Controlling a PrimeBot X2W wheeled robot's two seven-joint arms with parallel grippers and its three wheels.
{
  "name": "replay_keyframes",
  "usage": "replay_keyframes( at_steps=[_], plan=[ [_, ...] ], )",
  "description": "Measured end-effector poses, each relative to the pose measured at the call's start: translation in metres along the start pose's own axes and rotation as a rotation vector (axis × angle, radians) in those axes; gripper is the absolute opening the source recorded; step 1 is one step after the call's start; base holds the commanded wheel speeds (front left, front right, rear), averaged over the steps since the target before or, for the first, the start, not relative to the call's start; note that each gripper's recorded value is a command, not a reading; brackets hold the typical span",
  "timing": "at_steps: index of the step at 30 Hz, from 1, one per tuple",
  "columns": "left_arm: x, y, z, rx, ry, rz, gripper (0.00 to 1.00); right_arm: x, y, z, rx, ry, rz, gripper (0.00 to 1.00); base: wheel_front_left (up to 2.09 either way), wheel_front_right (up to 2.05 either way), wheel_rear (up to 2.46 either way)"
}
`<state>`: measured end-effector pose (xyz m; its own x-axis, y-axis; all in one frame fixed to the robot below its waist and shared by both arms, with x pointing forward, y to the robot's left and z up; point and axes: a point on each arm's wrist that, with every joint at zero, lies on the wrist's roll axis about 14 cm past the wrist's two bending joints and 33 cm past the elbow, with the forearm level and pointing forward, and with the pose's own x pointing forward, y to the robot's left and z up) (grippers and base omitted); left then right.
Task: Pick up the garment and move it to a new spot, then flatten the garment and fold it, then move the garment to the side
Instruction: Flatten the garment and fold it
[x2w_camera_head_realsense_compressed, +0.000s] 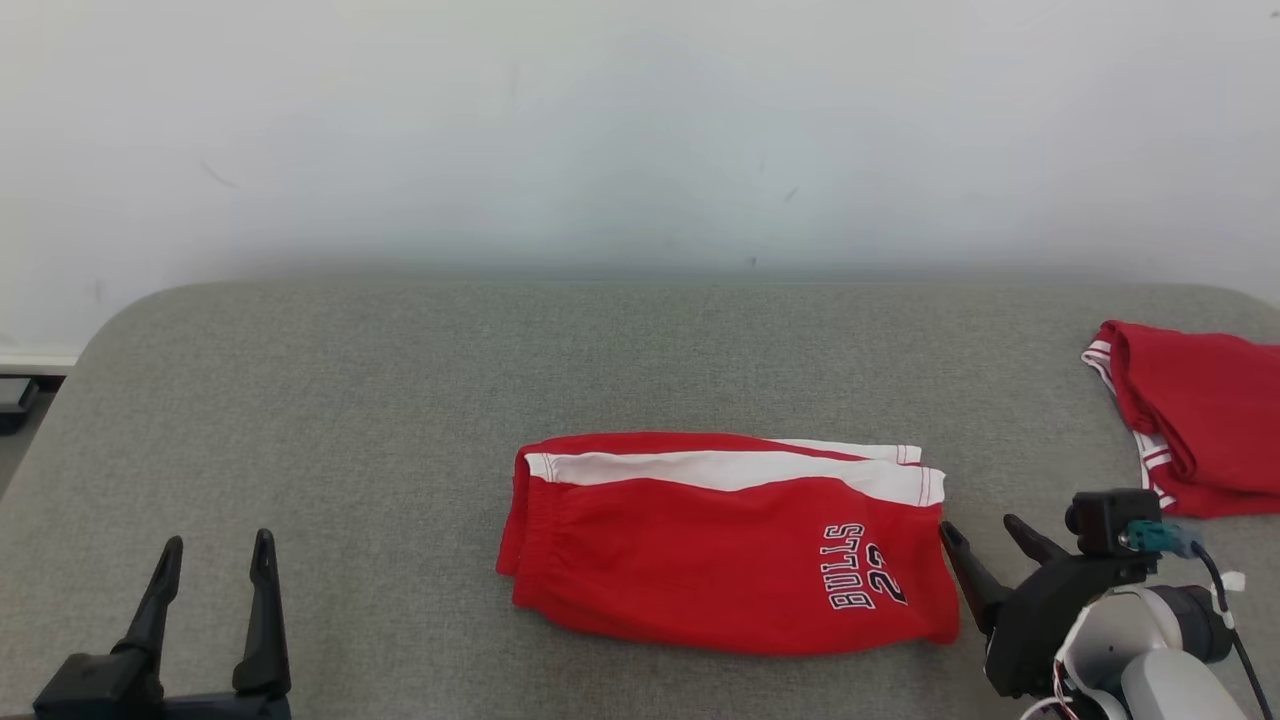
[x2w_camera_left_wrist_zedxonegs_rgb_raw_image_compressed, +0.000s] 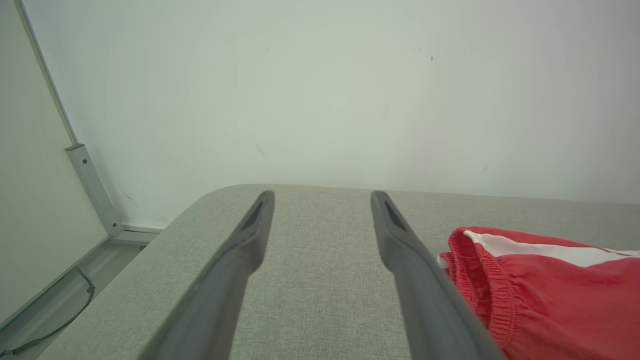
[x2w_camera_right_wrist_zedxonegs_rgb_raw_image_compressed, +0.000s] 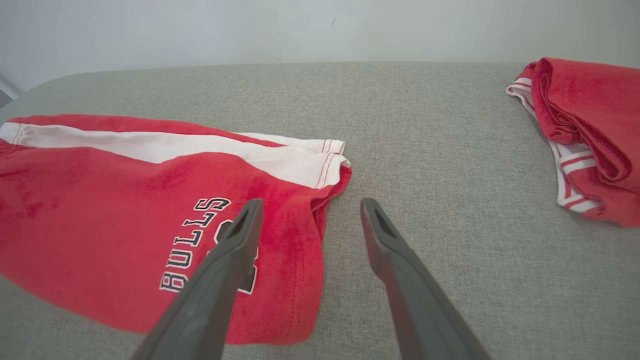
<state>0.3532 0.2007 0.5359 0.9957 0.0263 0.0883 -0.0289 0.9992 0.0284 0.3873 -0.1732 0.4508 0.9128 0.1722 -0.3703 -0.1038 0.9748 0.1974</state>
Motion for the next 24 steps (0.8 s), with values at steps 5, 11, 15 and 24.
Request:
replay_keyframes(
  at_steps=[5,11,15,24],
  plan=[
    [0.002,0.001,0.001,-0.002,-0.003,0.006,1.00,0.019,0.003,-0.011,0.001,0.075,0.010,1.00,0.00,0.00,0.00],
    [0.003,0.005,-0.002,-0.005,0.003,0.016,1.00,0.039,0.004,-0.024,0.026,0.143,0.006,1.00,0.00,0.00,0.00],
    [0.004,0.006,-0.004,-0.006,0.007,0.020,1.00,0.048,0.012,-0.037,0.030,0.199,0.019,1.00,0.00,0.00,0.00],
    [0.004,0.010,-0.007,-0.011,0.012,0.035,1.00,0.065,0.021,-0.052,0.040,0.306,0.026,1.00,0.00,0.00,0.00]
  ],
)
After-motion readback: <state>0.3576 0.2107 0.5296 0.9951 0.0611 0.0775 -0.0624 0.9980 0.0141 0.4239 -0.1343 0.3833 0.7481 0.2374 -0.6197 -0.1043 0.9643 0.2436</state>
